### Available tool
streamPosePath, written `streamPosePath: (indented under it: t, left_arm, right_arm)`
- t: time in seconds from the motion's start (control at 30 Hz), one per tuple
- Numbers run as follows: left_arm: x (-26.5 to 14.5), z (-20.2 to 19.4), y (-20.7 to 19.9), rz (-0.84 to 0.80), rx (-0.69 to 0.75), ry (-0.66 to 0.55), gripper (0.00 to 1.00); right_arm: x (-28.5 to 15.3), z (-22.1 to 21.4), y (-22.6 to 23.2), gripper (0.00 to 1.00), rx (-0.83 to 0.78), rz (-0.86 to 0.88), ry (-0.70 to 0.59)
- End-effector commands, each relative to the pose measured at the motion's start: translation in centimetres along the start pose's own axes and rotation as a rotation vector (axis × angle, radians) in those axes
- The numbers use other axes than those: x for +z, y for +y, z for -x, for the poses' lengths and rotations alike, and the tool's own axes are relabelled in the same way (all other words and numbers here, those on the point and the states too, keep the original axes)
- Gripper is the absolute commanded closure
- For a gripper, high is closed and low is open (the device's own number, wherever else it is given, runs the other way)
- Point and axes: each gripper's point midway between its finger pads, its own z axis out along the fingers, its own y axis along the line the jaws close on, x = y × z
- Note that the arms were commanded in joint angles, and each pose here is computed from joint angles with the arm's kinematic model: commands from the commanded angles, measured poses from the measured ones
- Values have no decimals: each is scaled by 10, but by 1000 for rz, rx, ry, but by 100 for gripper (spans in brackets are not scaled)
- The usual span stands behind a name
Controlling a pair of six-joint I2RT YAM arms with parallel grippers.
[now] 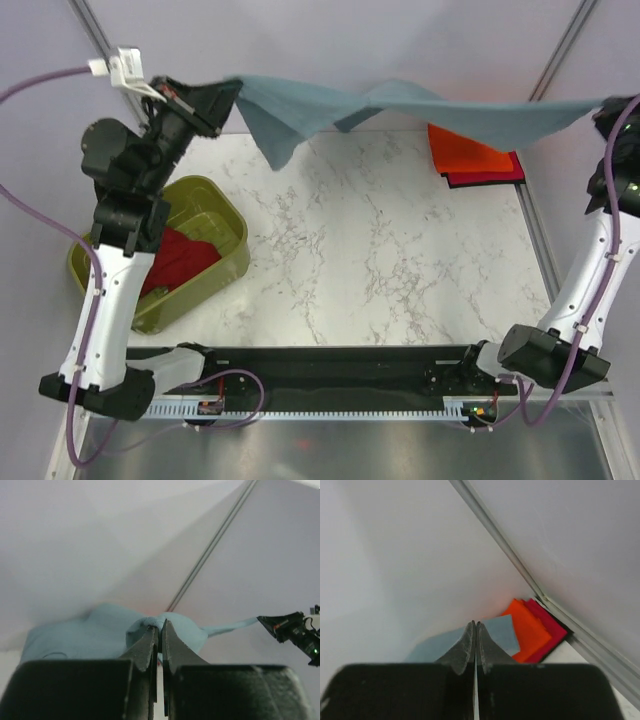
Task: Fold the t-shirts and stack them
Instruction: Flatten the tshirt out
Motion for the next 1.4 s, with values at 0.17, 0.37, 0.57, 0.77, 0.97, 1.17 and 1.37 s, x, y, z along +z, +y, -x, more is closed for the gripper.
streamPosePath:
  t: [0.17,0.37,0.57,0.77,0.97,1.17,1.37]
  left_arm:
    - [-100,-110,26,27,-129,192,98]
    - [-171,-194,48,80,-206,373,98]
    - [-210,-272,78,156,-316,544,98]
    - [-214,-297,91,177,-307,620,98]
    - [-206,-313,101,206,-330,692,98]
    - [-206,-321,104,219,-340,718,98]
    - [-218,-328,92,192,-352,753,98]
  right_arm:
    - [-55,-101,-114,99,-98,-330,183]
    - [-117,-156,-182,100,-97,-608,299]
    - [-150,-205,-237,100,-159,-780,405]
    - [-156,-224,-255,100,-149,-850,445]
    - [-149,-249,-267,100,-127,-856,493]
    - [-152,-245,-289,100,-222,-947,484]
    - [-172,-228,-295,100,-204,-1049,379]
